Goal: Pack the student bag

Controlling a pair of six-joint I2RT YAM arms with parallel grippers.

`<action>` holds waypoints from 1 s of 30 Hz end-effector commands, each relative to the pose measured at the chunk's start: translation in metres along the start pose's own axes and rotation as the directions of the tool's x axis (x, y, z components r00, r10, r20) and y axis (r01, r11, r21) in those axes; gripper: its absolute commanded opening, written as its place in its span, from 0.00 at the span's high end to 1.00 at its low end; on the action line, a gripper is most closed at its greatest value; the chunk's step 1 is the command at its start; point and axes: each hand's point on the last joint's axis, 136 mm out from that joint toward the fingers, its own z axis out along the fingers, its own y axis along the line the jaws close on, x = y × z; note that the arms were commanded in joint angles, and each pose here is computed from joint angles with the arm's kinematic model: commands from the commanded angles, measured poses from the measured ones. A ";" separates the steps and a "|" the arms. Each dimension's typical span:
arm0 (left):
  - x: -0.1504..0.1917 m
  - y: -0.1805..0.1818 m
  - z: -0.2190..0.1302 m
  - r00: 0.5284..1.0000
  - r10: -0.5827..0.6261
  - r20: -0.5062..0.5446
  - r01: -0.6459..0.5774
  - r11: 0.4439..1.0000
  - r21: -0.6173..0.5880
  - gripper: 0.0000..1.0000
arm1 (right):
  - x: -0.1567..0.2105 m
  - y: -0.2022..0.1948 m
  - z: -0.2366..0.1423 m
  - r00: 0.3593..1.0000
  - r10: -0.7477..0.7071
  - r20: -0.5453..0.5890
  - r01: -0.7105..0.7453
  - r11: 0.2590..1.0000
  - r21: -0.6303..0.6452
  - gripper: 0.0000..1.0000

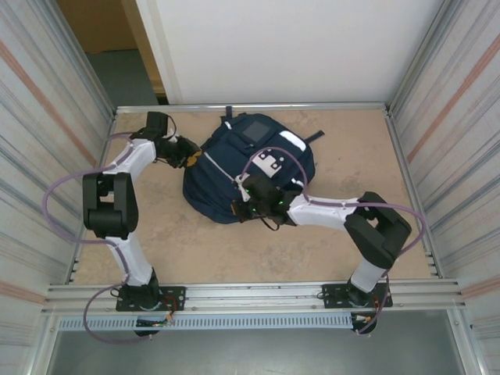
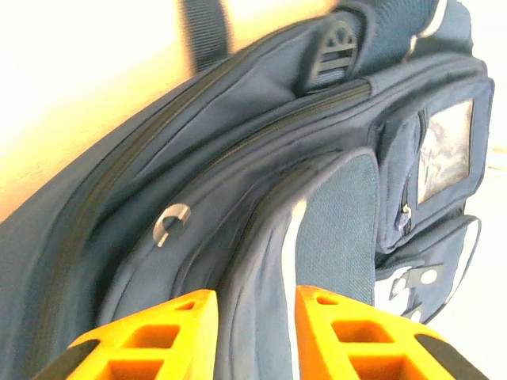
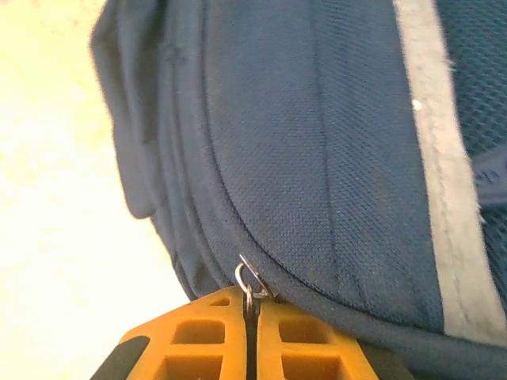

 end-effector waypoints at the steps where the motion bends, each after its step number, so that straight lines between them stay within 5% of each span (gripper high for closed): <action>1: 0.027 0.012 -0.036 1.000 0.010 0.012 -0.009 0.999 -0.052 0.68 | -0.028 0.021 0.003 0.997 -0.012 0.072 0.018 0.996 -0.084 1.00; 8: 0.090 0.033 -0.035 0.997 -0.032 -0.070 0.029 0.999 -0.041 0.65 | -0.024 0.048 0.020 0.998 -0.026 0.052 0.035 0.982 -0.185 1.00; 18: 0.107 0.012 0.007 0.998 -0.013 -0.056 0.014 1.000 0.014 0.65 | -0.022 0.067 0.022 0.998 -0.026 0.062 0.039 0.974 -0.224 1.00; 23: 0.113 0.020 0.021 0.994 -0.028 -0.102 0.031 0.999 0.022 0.74 | -0.018 0.051 0.017 0.997 -0.017 0.070 0.029 0.986 -0.165 1.00; 27: 0.115 0.025 0.020 0.992 -0.023 -0.121 0.025 1.000 0.016 0.99 | -0.009 0.030 0.010 0.999 -0.027 0.040 0.031 0.995 -0.092 1.00; 30: 0.112 0.029 0.012 0.992 -0.006 -0.125 0.005 1.000 -0.001 1.00 | 0.009 0.004 -0.001 0.994 -0.113 -0.005 0.113 0.993 0.017 1.00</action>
